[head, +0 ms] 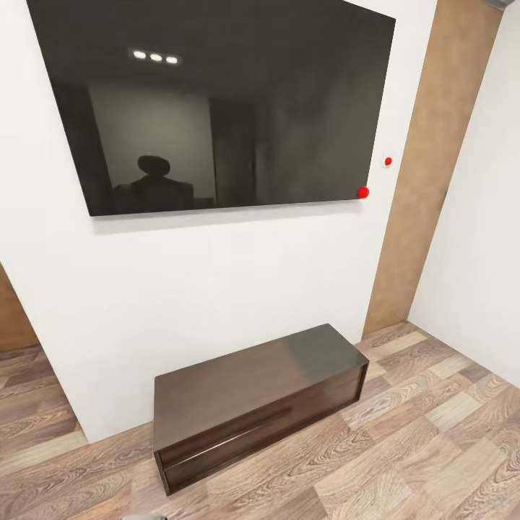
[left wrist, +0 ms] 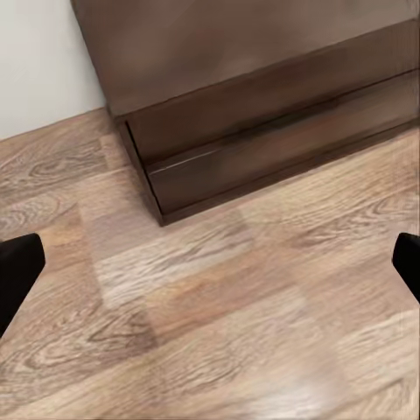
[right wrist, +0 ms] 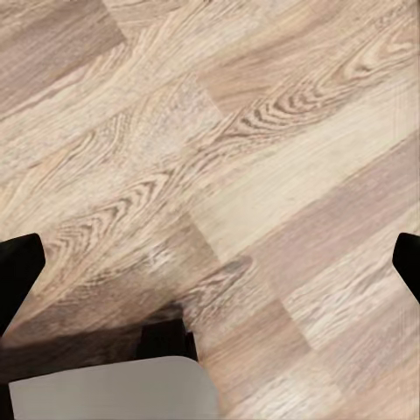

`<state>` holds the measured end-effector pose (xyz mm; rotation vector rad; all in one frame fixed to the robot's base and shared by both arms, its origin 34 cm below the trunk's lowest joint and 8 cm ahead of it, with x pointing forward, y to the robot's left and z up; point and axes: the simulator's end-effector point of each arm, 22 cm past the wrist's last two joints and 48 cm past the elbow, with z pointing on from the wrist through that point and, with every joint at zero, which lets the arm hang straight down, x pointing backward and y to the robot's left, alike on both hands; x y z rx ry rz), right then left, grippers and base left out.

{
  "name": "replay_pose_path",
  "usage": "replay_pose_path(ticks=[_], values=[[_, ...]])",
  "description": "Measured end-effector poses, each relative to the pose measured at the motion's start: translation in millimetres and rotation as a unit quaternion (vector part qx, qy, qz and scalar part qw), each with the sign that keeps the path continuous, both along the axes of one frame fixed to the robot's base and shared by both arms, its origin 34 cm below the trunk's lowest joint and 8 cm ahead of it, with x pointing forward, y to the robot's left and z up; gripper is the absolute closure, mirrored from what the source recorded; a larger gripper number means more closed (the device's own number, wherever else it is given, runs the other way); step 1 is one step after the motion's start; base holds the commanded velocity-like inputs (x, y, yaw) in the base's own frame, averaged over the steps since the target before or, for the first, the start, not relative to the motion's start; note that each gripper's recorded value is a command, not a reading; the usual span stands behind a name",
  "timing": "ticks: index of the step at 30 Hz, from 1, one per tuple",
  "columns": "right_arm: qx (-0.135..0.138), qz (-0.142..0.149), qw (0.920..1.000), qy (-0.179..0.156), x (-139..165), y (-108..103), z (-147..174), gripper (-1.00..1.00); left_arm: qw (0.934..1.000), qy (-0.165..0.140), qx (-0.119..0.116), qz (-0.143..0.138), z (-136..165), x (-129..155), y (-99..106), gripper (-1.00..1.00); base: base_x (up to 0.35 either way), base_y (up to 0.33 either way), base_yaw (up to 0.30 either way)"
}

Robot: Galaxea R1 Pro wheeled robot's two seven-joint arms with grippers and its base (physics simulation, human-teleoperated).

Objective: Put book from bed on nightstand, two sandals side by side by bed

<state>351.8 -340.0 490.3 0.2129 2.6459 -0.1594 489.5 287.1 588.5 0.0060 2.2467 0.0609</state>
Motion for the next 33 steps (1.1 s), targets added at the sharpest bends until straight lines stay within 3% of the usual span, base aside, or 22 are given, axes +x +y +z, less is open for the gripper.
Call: replay_pose_path(ticks=[6, 14, 33], values=[[-0.001, -0.006, 1.0000, -0.001, 0, -4, 0, -1.00, 0.9998, 0.003, -0.005, 0.018, -2, -3, 9, -1.00, 0.000, 0.000, 0.000], [0.000, -0.056, 0.9984, -0.005, -5, -25, 2, -1.00, 0.9993, 0.015, -0.009, 0.034, -11, -12, 18, -1.00, 0.000, 0.000, 0.000], [0.001, -0.062, 0.9980, -0.006, -5, -26, 2, -1.00, 0.9992, 0.021, -0.009, 0.033, -15, -16, 16, -1.00, 0.000, 0.000, 0.014]])
